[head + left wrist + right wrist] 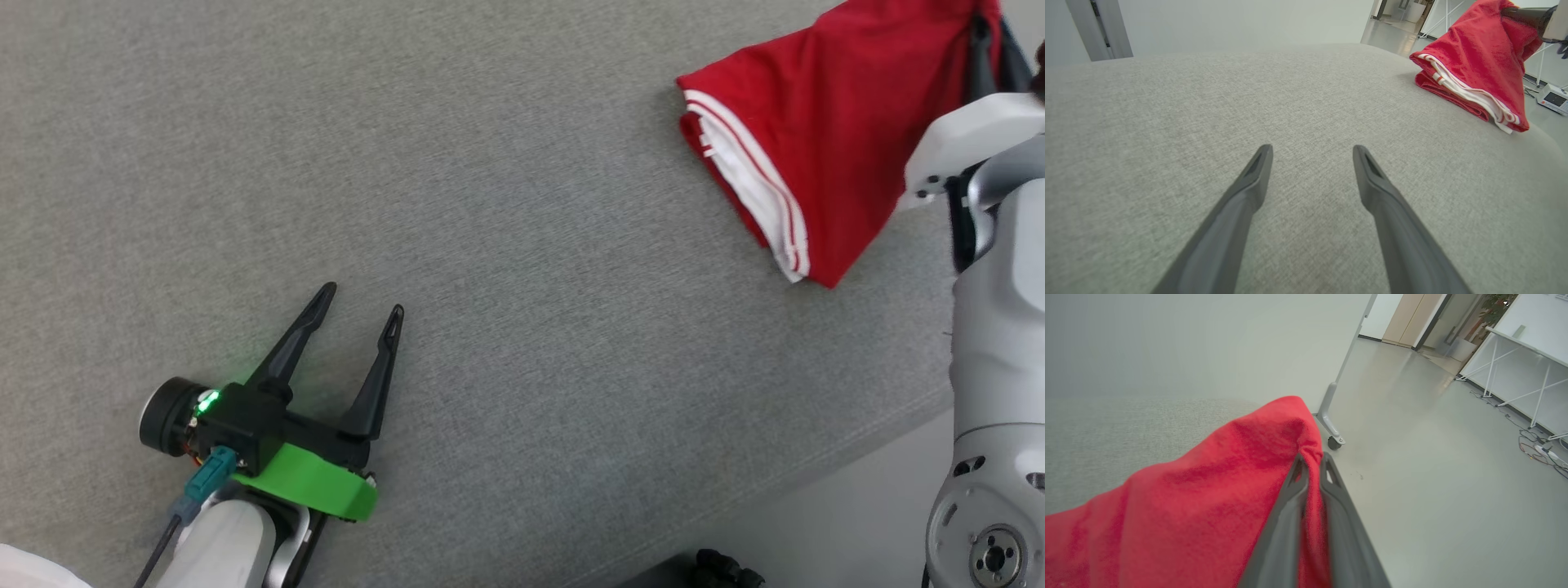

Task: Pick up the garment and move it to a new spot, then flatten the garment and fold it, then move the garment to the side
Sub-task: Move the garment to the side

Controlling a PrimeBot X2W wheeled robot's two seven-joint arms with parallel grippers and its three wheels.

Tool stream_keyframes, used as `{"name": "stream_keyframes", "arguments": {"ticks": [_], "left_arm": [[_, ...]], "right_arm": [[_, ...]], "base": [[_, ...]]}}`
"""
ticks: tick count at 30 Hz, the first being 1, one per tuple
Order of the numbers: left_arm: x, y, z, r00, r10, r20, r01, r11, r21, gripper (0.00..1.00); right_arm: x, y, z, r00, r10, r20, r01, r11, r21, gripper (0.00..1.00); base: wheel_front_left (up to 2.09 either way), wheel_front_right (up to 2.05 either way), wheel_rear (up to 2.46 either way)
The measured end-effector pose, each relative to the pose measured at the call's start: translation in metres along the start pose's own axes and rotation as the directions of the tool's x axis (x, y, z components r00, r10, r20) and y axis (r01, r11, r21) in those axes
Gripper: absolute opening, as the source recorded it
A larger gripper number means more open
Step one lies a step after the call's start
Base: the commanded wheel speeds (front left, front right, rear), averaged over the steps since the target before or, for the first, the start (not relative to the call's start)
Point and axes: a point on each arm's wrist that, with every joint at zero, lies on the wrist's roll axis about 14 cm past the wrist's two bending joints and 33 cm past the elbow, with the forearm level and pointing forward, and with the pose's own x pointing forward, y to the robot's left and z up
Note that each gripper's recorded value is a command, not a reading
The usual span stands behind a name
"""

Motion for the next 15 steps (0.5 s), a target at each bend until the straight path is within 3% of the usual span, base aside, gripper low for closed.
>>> {"name": "stream_keyframes", "arguments": {"ticks": [6, 7, 8, 9, 10, 15], "left_arm": [[-0.015, 0.028, -0.007, 0.996, 0.086, -0.016, -0.086, 0.996, -0.008, 1.0], [-0.017, 0.032, -0.008, 0.995, 0.098, -0.019, -0.098, 0.995, -0.008, 1.0], [-0.019, 0.035, -0.009, 0.994, 0.111, -0.022, -0.111, 0.994, -0.011, 1.0], [-0.022, 0.037, -0.01, 0.992, 0.121, -0.026, -0.122, 0.992, -0.013, 1.0], [-0.024, 0.039, -0.011, 0.991, 0.129, -0.029, -0.129, 0.992, -0.014, 1.0], [-0.029, 0.042, -0.005, 0.986, 0.164, -0.021, -0.165, 0.986, -0.013, 1.0]], "right_arm": [[0.019, -0.015, -0.009, 0.994, -0.102, -0.049, 0.096, 0.989, -0.111, 0.0], [0.021, -0.016, -0.011, 0.992, -0.116, -0.052, 0.109, 0.987, -0.118, 0.13], [0.023, -0.018, -0.011, 0.99, -0.131, -0.052, 0.124, 0.985, -0.117, 0.4], [0.024, -0.019, -0.011, 0.989, -0.142, -0.048, 0.135, 0.984, -0.119, 0.92], [0.024, -0.019, -0.011, 0.988, -0.146, -0.043, 0.139, 0.983, -0.123, 1.0], [0.023, -0.022, -0.002, 0.987, -0.159, -0.001, 0.158, 0.982, -0.1, 1.0]], "base": [[0.0, 0.0, 0.0], [0.0, 0.0, 0.0], [0.0, 0.0, 0.0], [0.0, 0.0, 0.0], [0.0, 0.0, 0.0], [0.0, 0.0, 0.0]]}}
